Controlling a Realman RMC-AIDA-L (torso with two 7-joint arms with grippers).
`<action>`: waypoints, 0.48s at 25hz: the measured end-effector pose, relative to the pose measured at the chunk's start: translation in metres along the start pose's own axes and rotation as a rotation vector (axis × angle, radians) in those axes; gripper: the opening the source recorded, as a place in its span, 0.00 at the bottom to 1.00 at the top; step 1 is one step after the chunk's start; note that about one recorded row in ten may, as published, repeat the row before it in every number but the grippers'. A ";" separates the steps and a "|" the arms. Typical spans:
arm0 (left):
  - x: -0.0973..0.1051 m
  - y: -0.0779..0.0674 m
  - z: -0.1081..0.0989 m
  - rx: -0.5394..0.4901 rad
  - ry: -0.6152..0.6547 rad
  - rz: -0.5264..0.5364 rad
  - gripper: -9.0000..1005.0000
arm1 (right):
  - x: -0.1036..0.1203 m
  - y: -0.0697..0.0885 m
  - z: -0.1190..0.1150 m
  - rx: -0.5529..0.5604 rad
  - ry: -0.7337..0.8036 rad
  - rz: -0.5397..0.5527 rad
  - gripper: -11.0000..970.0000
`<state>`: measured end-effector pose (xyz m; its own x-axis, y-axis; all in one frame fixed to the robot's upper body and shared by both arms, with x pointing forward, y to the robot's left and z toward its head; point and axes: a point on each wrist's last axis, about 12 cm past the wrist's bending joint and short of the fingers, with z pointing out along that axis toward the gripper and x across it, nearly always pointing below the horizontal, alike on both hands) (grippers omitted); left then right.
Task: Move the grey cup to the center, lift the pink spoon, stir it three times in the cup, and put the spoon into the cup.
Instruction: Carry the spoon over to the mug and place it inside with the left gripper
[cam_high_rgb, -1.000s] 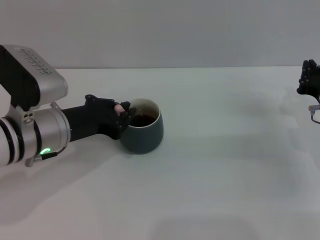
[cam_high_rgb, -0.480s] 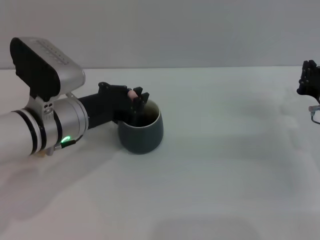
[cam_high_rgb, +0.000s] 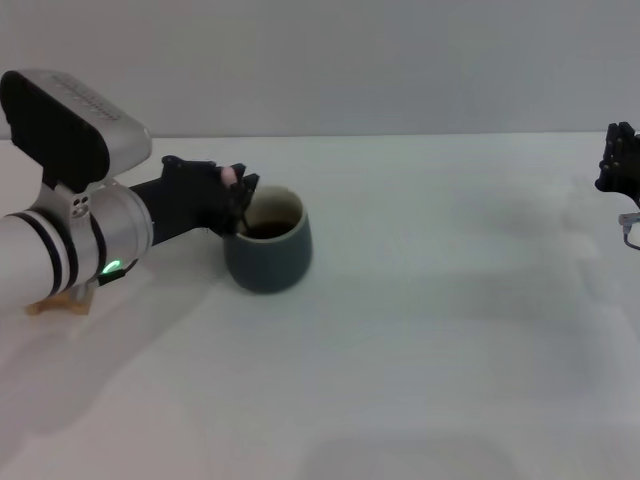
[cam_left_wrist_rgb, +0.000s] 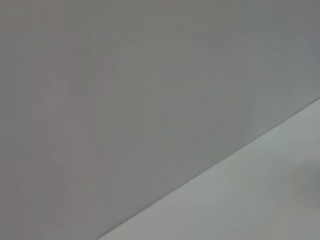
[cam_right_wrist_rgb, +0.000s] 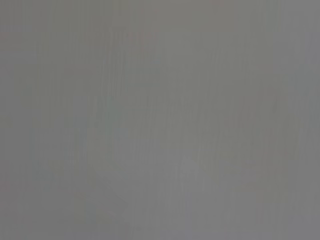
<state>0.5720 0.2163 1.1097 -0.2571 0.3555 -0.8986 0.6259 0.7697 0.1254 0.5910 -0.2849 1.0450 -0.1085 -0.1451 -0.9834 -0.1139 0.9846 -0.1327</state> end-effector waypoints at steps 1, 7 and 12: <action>0.000 0.000 0.000 0.000 0.000 0.000 0.21 | 0.000 0.000 0.000 0.000 0.000 0.000 0.06; 0.007 -0.003 -0.012 -0.014 0.014 -0.024 0.21 | 0.000 0.000 0.000 -0.001 -0.001 0.000 0.06; 0.003 -0.009 -0.016 -0.008 0.002 -0.026 0.21 | -0.002 0.001 0.002 -0.003 -0.004 -0.001 0.06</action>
<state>0.5541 0.2194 1.1124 -0.2751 0.3361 -0.9007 0.6133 0.7829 0.1048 0.5926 -0.2836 1.0463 -0.1044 -0.1454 -0.9839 -0.1169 0.9842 -0.1330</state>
